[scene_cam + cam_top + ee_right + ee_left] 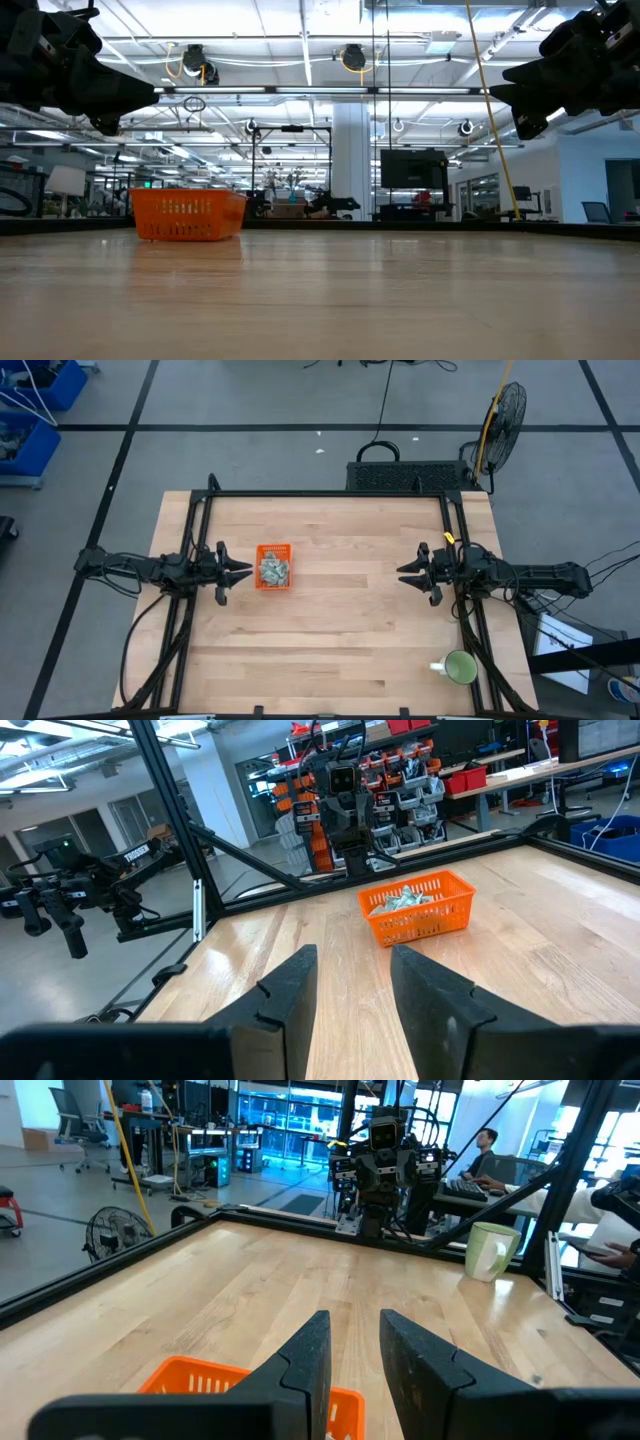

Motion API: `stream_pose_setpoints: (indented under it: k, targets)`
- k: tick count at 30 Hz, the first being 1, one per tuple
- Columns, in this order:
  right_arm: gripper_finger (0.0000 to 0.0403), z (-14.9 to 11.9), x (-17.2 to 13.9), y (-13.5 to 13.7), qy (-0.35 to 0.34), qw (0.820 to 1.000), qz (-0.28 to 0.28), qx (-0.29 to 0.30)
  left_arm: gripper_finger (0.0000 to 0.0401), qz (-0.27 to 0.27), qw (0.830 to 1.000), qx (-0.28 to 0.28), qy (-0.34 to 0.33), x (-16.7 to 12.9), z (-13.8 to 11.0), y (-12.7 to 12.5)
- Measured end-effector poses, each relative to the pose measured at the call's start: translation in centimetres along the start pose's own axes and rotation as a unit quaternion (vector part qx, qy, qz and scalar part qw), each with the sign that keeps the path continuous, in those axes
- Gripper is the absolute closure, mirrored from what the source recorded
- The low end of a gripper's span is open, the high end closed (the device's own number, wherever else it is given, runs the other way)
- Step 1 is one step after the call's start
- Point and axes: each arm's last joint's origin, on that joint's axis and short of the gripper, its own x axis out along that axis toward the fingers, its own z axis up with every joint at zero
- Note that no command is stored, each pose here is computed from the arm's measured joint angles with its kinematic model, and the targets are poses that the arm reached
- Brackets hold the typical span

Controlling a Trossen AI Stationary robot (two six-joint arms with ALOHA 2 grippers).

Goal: Pick and place Stevia / Truvia into bins
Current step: Return to Home Position

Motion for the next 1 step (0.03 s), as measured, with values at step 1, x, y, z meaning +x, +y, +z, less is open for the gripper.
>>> stream_pose_setpoints:
  k: [1]
  targets:
    - [0.0277,0.00,0.00,0.00,0.000,1.000,0.000,0.000,0.0308,0.000,1.000,0.000,0.000,0.00,0.00,0.00]
